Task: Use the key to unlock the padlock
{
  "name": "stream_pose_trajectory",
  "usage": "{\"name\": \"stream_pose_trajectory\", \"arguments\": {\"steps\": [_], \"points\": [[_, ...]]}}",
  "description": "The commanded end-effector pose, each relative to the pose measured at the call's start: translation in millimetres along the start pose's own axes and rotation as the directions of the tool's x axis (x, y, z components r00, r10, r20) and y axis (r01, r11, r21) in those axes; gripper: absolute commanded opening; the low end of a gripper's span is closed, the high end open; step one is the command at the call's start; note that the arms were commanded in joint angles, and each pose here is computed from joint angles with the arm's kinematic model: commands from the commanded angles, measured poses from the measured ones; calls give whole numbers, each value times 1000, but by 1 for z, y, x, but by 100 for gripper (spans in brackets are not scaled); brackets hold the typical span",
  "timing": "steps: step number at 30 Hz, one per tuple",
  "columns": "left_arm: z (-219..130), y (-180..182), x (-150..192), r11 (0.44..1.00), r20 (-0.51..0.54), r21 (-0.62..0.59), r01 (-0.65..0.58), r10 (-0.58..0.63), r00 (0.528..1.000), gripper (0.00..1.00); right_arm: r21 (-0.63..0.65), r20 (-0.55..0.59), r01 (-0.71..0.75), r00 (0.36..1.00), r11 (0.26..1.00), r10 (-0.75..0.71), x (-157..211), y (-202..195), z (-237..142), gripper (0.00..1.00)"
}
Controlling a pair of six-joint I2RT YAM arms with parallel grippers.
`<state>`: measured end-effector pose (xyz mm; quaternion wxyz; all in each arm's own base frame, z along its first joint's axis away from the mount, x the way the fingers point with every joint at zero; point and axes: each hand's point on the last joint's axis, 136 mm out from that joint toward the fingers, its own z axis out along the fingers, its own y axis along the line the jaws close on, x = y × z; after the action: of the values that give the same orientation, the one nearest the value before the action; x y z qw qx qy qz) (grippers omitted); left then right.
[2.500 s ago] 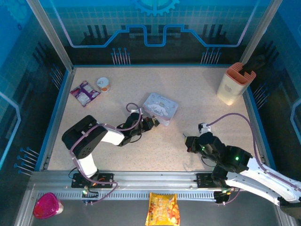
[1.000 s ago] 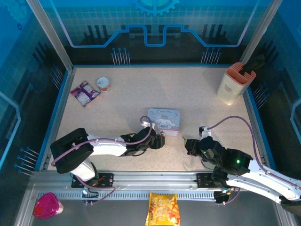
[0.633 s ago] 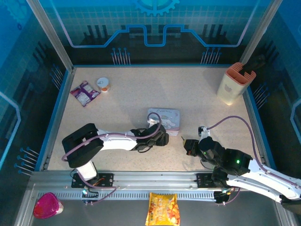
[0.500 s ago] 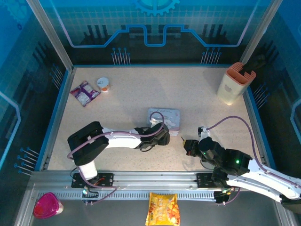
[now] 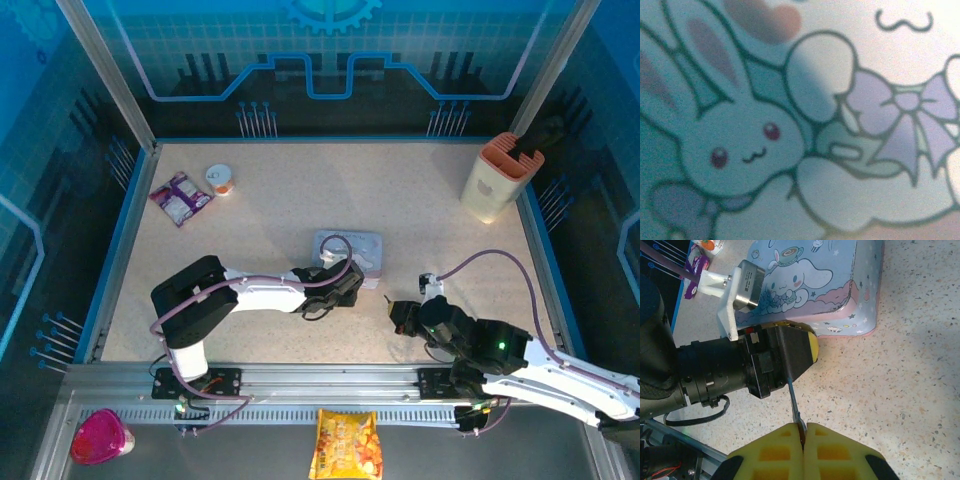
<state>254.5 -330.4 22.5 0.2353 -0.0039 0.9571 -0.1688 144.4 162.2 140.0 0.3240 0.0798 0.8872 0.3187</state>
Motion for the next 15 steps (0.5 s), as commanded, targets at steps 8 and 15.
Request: {"name": "stream_pose_trajectory", "arguments": {"steps": [8,15], "points": [[-26,-29,-10,980,-24,161,118,-116,993,24,9,16,-12,1000,1000,12,6,-5,12,0],[-39,-38,-20,948,-60,234,214,-205,977,25,1,53,57,997,998,-57,8,-9,27,0]]}}
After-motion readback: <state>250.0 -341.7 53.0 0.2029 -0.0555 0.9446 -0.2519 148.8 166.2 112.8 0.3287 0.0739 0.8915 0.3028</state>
